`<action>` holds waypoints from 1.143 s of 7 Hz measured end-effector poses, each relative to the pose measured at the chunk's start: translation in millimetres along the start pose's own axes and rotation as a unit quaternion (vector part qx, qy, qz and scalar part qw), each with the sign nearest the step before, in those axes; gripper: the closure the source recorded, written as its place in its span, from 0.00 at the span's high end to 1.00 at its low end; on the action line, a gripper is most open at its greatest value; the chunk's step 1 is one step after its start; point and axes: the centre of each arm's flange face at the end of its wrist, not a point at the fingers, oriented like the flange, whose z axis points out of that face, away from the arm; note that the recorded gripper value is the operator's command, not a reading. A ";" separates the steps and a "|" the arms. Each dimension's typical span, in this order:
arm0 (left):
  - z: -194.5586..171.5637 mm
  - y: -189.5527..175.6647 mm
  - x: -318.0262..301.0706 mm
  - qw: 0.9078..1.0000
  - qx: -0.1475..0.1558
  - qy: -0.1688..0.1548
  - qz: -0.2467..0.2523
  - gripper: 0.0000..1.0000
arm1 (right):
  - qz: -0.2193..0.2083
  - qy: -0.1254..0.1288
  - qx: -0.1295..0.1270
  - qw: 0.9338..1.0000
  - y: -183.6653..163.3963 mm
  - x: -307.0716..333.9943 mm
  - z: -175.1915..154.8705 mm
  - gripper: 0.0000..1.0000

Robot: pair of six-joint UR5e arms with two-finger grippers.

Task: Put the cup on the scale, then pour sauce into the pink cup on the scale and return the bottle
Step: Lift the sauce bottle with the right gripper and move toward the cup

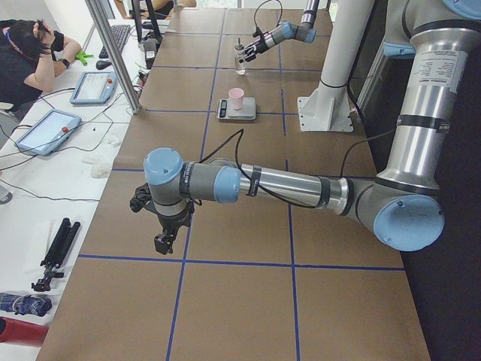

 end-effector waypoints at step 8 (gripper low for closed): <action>35.2 88.2 0.8 0.992 -0.019 0.039 -0.114 1.00 | -0.144 -0.011 0.054 0.988 -33.6 -42.7 -11.9 0.00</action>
